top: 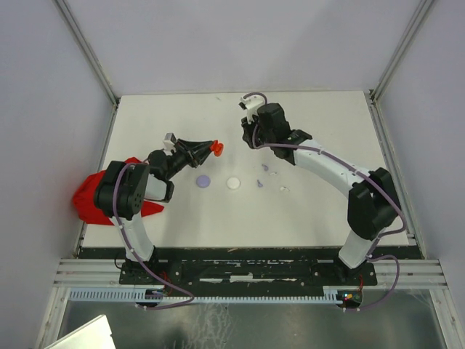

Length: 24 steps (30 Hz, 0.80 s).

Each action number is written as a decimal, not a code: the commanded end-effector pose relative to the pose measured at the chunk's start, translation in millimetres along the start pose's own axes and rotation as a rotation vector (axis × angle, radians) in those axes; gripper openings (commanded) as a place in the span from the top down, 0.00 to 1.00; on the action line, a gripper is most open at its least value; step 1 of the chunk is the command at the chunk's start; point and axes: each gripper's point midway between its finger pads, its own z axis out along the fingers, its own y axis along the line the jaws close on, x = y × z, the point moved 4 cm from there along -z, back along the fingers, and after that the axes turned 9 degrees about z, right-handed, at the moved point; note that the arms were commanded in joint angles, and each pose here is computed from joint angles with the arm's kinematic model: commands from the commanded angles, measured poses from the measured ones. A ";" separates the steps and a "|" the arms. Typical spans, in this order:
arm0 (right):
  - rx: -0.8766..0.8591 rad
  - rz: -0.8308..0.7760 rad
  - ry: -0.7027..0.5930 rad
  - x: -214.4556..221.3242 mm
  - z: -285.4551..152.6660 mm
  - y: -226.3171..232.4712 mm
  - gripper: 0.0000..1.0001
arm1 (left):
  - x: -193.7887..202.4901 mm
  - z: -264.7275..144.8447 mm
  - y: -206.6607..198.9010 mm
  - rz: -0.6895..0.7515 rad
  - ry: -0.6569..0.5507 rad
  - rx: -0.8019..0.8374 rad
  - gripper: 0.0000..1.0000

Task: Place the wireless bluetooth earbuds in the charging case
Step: Pick up the earbud from the center of the board, then place the earbud in the charging case.

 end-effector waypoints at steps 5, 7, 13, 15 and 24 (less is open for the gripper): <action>-0.203 -0.031 -0.445 -64.0 -42.4 26.9 0.99 | 15.0 10.9 -14.1 -0.015 0.047 0.055 0.97; -0.250 -0.055 -0.530 -65.3 -47.9 32.1 0.99 | 16.9 13.5 -15.0 -0.025 0.054 0.059 0.97; -0.375 -0.129 -0.721 -59.6 -58.2 44.2 0.99 | 25.1 20.4 -20.0 -0.056 0.089 0.070 0.97; -0.411 -0.150 -0.740 -56.2 -58.8 48.3 0.99 | 28.1 22.2 -21.0 -0.065 0.105 0.072 0.97; -0.521 -0.207 -0.780 -41.5 -60.2 60.2 0.99 | 34.8 24.9 -26.0 -0.083 0.157 0.074 0.97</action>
